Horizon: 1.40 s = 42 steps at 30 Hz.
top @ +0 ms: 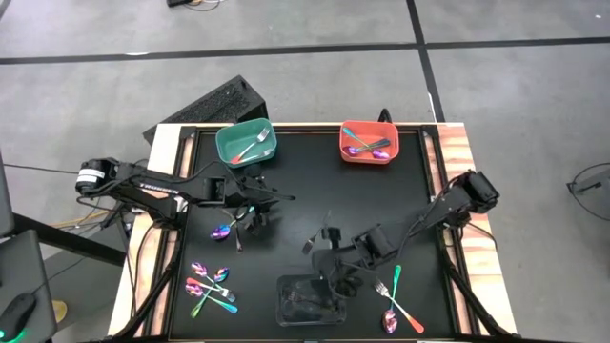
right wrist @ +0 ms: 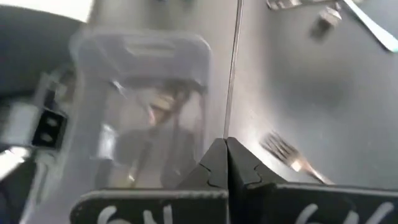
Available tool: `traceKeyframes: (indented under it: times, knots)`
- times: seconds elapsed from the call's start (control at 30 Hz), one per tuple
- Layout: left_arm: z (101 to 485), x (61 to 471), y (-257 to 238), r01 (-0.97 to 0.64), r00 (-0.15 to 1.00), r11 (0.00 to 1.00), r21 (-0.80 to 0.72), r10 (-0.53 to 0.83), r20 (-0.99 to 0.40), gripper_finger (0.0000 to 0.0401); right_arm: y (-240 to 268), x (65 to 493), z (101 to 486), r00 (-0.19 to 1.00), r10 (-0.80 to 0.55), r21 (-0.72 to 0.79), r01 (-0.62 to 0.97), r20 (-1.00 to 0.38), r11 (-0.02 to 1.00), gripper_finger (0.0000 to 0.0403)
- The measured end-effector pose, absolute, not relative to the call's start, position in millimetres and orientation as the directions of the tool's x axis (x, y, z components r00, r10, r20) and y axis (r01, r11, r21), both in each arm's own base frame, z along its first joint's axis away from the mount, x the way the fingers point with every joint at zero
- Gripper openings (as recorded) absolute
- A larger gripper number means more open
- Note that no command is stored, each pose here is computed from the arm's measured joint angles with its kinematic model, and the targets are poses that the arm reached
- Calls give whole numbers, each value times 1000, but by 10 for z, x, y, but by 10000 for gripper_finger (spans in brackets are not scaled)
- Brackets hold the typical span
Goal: Sort silverware by color (type)
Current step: Put the black fork into the black bin
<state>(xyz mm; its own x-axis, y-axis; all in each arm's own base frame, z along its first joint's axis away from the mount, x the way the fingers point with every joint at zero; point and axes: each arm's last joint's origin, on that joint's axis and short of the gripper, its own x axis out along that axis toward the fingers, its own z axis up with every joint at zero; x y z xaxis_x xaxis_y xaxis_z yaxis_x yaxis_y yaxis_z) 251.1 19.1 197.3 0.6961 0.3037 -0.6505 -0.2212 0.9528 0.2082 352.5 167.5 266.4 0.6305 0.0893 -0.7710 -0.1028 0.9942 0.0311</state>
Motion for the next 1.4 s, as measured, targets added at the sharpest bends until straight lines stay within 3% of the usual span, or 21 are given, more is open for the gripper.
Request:
traceKeyframes:
  times: [0.43,0.57,1.07,1.4]
  knots:
    - [1972,2510,192,-230,694,953,200,304,-652,148,1921,3535,2421,651,352,360,-127,-672,924,12]
    - [1972,2510,191,-238,695,953,188,302,-652,148,1928,3538,2346,669,383,400,-138,-637,906,28]
    - [1966,2505,190,-233,691,954,187,298,-658,148,1693,3583,2305,646,315,343,-87,-696,935,143]
    - [1967,2505,192,-213,690,953,218,304,-657,148,1269,3676,2346,653,222,220,-86,-724,972,152]
